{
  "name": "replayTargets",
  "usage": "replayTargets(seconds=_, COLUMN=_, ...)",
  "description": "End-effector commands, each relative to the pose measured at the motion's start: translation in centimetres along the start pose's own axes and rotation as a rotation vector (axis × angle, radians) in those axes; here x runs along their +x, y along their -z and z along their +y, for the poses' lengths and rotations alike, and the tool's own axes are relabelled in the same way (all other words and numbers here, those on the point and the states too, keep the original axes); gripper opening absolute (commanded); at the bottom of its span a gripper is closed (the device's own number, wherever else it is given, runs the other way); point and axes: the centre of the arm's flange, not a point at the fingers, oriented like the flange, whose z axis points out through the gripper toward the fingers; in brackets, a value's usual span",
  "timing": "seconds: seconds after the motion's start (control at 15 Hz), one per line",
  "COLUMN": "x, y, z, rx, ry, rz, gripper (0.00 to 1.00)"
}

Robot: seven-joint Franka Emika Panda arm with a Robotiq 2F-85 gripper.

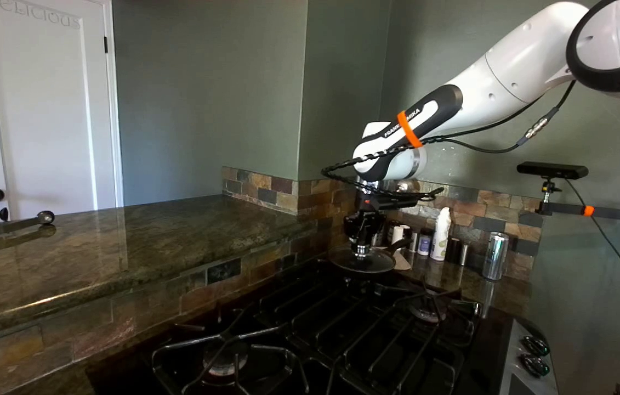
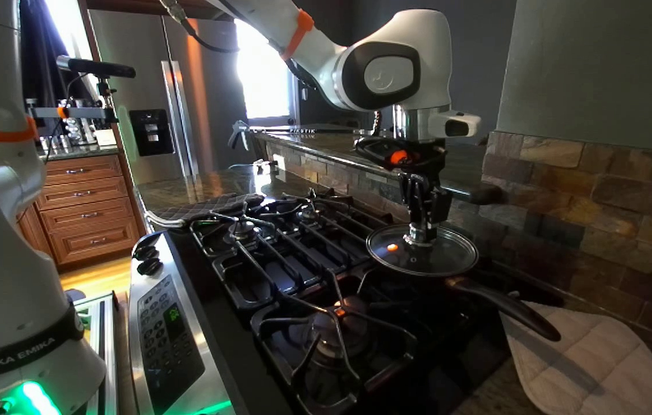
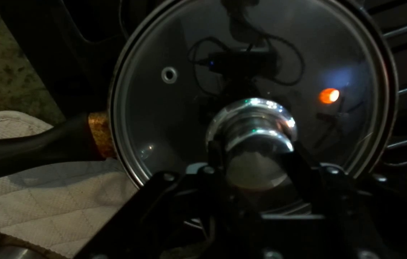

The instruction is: Put the lid on the stove and then move the pan to the plate behind it

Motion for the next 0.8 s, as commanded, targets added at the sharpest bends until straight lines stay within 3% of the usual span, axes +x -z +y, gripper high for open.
replayTargets(seconds=0.0, x=-1.2, y=2.2, z=-0.2, rx=0.014, ry=0.012, rz=0.029, gripper=0.23)
replayTargets(seconds=0.4, x=-3.3, y=5.9, z=-1.8, rx=0.018, ry=0.047, rz=0.075, gripper=0.23)
replayTargets(seconds=0.73, x=-6.8, y=7.6, z=-6.2, rx=0.035, ry=0.130, rz=0.075, gripper=0.23)
